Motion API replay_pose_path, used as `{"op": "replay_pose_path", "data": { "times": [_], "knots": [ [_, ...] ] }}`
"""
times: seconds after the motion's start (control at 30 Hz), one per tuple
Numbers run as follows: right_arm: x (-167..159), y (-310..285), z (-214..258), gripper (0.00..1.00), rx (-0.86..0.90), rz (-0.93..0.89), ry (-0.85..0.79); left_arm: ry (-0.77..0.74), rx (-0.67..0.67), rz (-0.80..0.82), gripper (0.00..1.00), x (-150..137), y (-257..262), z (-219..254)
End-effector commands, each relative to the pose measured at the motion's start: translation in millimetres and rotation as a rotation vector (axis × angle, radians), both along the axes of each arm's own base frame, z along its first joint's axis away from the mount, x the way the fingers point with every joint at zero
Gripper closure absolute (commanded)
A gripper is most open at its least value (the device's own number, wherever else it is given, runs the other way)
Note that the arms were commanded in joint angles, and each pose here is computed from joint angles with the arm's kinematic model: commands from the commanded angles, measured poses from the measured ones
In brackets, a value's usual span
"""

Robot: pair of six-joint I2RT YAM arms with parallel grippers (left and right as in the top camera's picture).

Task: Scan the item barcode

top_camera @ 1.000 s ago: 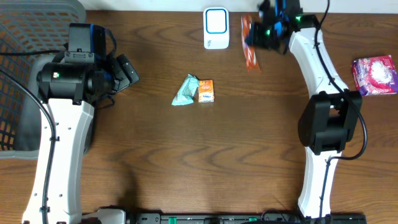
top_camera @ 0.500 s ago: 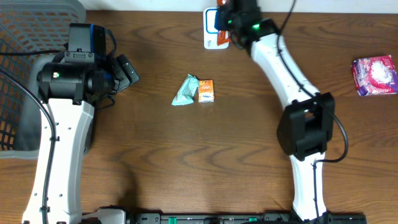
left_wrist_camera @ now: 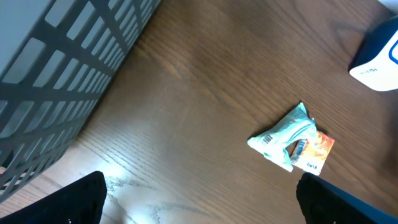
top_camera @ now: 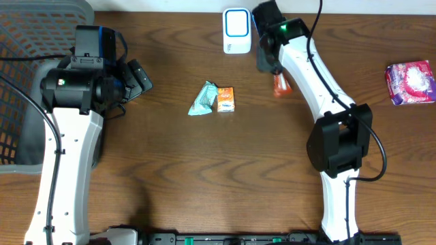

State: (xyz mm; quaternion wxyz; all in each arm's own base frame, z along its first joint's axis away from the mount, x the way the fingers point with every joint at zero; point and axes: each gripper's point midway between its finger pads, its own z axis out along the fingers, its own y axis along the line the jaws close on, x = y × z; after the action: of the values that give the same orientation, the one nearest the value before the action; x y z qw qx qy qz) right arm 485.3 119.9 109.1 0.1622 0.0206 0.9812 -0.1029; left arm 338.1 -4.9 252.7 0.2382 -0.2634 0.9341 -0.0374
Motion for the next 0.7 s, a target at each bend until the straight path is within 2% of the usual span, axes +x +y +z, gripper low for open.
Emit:
{"op": "replay_pose_path", "data": {
  "times": [0.0, 0.03, 0.13, 0.23, 0.33, 0.43, 0.67],
  "knots": [
    [-8.8, -3.7, -10.7, 0.96, -0.054, 0.021, 0.052, -0.002, 0.013, -0.006, 0.02, -0.3, 2.0, 1.7],
    [-12.2, -4.4, -12.0, 0.9, -0.056, 0.022, 0.067, -0.002, 0.014, -0.006, 0.02, -0.3, 2.0, 1.7],
    [-18.6, -2.5, -13.8, 0.5, -0.043, 0.034, 0.099, -0.002, 0.013, -0.006, 0.02, -0.3, 2.0, 1.7],
    [-26.6, 10.2, -18.2, 0.37, 0.018, 0.112, 0.154, -0.002, 0.013, -0.006, 0.02, -0.3, 2.0, 1.7],
    [-34.3, 21.2, -21.2, 0.34, 0.081, 0.149, 0.195, -0.002, 0.013, -0.006, 0.02, -0.3, 2.0, 1.7],
    [-35.9, 36.3, -23.2, 0.38, 0.124, 0.246, 0.211, -0.002, 0.013, -0.006, 0.02, -0.3, 2.0, 1.7],
    [-33.1, 56.0, -22.1, 0.4, -0.014, 0.367, 0.157, -0.002, 0.014, -0.006, 0.02, -0.3, 2.0, 1.7]
  ]
}}
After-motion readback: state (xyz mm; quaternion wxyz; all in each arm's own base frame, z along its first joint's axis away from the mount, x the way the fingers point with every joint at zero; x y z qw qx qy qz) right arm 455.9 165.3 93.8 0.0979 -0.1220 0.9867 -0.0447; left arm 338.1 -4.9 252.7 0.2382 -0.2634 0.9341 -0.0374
